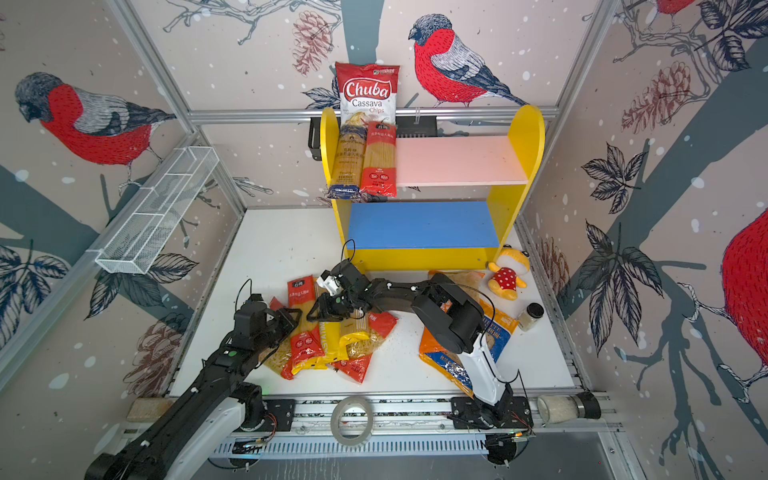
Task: Place and organize the pasta boxes and bags onto the shelf
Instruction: 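Lower both grippers to the next red spaghetti bag on the table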
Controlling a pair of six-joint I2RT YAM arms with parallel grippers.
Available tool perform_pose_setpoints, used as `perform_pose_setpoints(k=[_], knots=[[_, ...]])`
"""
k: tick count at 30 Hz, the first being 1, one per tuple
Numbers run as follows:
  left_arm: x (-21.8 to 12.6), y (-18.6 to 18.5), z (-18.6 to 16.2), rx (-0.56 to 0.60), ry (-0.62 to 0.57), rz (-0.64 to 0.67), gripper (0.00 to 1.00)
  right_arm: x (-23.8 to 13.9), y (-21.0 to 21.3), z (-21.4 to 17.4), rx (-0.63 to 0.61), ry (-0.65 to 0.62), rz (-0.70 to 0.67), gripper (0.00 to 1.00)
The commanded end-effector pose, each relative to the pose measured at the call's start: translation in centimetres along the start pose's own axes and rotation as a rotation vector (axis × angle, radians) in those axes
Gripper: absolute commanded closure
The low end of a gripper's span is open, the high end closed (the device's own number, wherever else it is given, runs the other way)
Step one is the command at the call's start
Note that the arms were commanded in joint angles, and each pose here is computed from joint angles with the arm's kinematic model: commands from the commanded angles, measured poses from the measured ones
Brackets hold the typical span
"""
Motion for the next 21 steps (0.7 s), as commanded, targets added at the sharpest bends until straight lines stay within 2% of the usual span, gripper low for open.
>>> perform_pose_setpoints(k=[1,6,8,17,21], knots=[[-0.2,-1.8,-0.2,0.015,0.045,-0.110,0.68,-0.7,1.7,0.7,-0.023,-0.027,0.095,0.69],[-0.7,-2.8,0.3,0.037,0.023,-0.122,0.65,-1.9,2.8,1.0,-0.051,-0.070,0.110,0.79],[-1.0,-3.2,0.6,0.045,0.012,-0.122,0.61,-2.2,3.0,1.0,-0.055,-0.083,0.109,0.80],[-2.1,-5.2,1.4,0.083,-0.012,-0.161,0.55,-4.5,3.0,1.6,-0.063,-0.171,0.099,0.86],[-3.0,-6.7,2.1,0.124,-0.025,-0.197,0.45,-5.9,3.7,1.7,-0.109,-0.220,0.098,0.88]])
Point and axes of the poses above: each gripper's point midway between its finger pads, its own x axis out along the fingers, its own y axis along the line the jaws close on, z = x × y, the point moved 7 cm from there along -x, back along the fingers, and after that the axes turned 10 degrees about -x, right-handed, at the moved point
